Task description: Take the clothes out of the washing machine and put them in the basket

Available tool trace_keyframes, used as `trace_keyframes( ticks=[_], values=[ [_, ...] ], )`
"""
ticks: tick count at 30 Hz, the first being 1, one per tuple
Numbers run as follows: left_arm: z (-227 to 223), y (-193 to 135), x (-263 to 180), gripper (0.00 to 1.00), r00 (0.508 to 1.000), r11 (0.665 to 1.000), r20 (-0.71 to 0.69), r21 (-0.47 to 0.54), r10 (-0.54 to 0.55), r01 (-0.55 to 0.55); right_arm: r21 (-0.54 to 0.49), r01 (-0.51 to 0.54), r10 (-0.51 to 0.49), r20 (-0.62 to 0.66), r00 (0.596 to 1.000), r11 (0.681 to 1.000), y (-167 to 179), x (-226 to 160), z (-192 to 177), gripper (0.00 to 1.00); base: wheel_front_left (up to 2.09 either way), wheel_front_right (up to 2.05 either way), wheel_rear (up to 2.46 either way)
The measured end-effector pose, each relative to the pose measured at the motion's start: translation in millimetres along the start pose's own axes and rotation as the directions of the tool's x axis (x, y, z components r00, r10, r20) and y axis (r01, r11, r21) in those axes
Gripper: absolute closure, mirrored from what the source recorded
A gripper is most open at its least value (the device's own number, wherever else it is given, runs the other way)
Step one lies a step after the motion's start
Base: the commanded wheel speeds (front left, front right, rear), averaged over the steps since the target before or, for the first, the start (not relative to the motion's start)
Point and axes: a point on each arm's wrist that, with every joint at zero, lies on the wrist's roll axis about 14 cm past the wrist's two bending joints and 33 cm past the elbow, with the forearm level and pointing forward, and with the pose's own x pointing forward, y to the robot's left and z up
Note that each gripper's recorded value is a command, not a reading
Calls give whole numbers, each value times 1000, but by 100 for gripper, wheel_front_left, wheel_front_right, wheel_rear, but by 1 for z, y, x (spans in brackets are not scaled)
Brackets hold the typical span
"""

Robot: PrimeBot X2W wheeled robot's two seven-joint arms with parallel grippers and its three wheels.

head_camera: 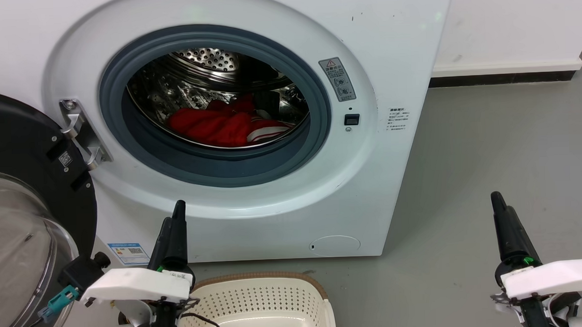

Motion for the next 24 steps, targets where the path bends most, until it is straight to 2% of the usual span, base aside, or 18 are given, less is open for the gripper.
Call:
trace_keyframes(
  ticks=[7, 14, 24],
  values=[
    [-6, -4, 1, 0, 1000, 991, -14, 135, -8, 10, -134, -8, 7, -8, 1000, 991, 1, -3, -5, 0, 0, 0, 0],
    [-10, -6, 2, 0, 1000, 968, -19, 249, -12, 16, -243, -18, 16, -11, 1000, 970, 2, -4, -7, 0, 0, 0, 0],
    [-16, -10, 3, 0, 999, 919, -25, 393, -29, 36, -398, -29, 26, -13, 1000, 917, 2, -5, -8, 0, 0, 0, 0]
  ],
)
